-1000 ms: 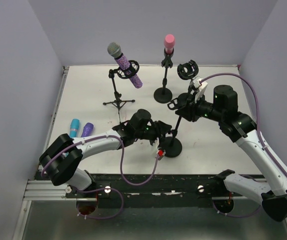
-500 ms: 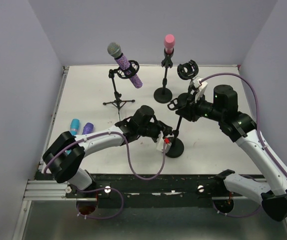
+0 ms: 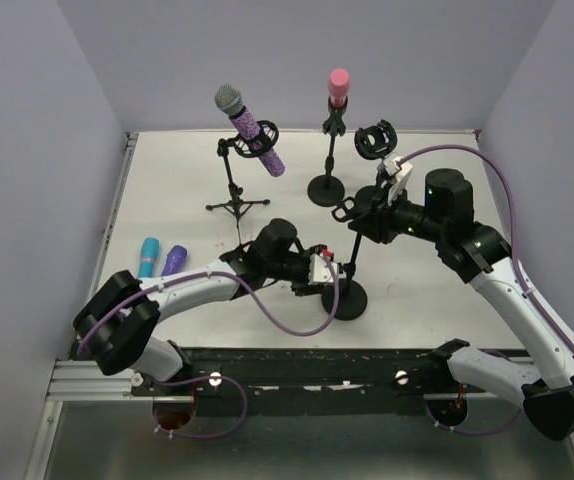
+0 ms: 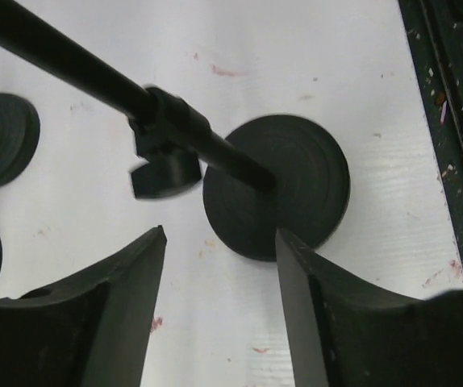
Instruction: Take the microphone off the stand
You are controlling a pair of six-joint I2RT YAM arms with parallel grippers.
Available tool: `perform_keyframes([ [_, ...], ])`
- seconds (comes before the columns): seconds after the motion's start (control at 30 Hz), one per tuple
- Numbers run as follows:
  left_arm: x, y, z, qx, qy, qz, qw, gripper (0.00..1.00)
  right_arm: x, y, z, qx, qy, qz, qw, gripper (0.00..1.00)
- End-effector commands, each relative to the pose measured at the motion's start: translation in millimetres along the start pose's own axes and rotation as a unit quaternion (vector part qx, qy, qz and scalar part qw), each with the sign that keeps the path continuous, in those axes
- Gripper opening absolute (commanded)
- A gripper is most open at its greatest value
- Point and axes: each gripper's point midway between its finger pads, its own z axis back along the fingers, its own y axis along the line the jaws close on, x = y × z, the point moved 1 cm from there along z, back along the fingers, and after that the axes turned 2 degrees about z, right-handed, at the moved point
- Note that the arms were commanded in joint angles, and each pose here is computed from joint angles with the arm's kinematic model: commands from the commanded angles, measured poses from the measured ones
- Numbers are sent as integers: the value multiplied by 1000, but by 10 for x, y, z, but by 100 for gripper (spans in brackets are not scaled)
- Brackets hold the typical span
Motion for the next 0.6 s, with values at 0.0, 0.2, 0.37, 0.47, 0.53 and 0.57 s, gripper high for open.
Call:
perform_keyframes([
  [0.0, 79, 195, 195, 121, -4, -88, 989, 68, 167, 0, -22, 2, -22, 0, 1000, 1],
  [0.2, 307, 452, 273, 167, -6, -285, 944, 67, 156, 6, -51, 8, -23, -1, 1000, 1],
  [0.37, 376, 406, 227, 140, -8, -394, 908, 60, 161, 7, -60, 7, -25, -14, 1000, 1],
  [0.47, 301, 309, 182, 104, -1, -424, 900, 57, 155, 26, -58, 10, -25, -16, 1000, 1],
  [0.53, 250, 268, 165, 88, 6, -430, 898, 54, 152, 20, -59, 9, -25, -15, 1000, 1],
  [0.57, 218, 247, 156, 79, 10, -433, 898, 53, 156, 21, -57, 9, -26, -15, 999, 1],
])
